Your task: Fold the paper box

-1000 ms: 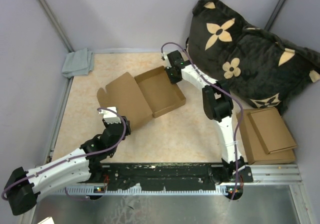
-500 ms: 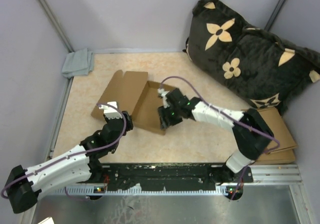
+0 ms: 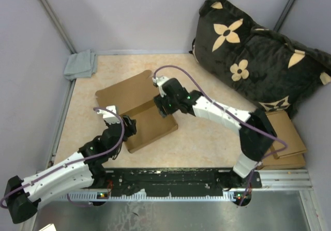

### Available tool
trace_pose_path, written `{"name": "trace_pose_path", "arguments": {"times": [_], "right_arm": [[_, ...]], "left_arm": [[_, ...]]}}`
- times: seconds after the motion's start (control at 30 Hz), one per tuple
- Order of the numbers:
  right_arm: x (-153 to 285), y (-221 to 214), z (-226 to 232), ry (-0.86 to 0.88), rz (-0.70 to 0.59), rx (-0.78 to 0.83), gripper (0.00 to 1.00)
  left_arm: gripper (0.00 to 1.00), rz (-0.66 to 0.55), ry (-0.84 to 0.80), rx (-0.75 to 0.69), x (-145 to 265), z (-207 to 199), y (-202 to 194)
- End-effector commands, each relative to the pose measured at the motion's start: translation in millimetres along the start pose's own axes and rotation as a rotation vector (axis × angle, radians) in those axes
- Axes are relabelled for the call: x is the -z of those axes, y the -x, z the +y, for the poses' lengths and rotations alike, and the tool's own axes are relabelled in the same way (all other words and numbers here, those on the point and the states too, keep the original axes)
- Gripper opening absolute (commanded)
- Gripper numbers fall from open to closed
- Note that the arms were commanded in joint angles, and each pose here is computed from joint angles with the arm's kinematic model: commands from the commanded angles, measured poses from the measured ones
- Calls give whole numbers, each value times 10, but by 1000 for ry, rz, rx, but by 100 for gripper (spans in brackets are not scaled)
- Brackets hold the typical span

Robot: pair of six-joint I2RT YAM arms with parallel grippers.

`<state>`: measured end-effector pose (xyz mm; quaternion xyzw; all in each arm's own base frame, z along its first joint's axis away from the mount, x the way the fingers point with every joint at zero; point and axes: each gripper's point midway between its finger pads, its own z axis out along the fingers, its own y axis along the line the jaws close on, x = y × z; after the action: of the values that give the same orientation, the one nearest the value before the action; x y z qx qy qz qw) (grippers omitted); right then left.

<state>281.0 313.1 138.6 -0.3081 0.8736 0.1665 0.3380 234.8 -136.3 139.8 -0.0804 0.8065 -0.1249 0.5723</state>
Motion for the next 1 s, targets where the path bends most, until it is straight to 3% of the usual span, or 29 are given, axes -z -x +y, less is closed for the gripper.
{"name": "trace_pose_path", "arguments": {"times": [0.0,0.23,0.57,0.8,0.97], "right_arm": [[-374,374,-319,-62,-34,-31,61],[-804,244,-442,-90,42,-96,54],[-709,-196,-519,-94,61,-228,19],[-420,-576,-624,-178,72,-309,12],[-151,-689,-600,-172,33,-349,13]], "left_arm": [[63,-13,20,69,83,69,93],[64,18,48,87,98,94,56],[64,63,69,26,-30,-22,-13],[64,56,45,16,-106,-159,42],[71,75,56,0,-190,-245,60]]}}
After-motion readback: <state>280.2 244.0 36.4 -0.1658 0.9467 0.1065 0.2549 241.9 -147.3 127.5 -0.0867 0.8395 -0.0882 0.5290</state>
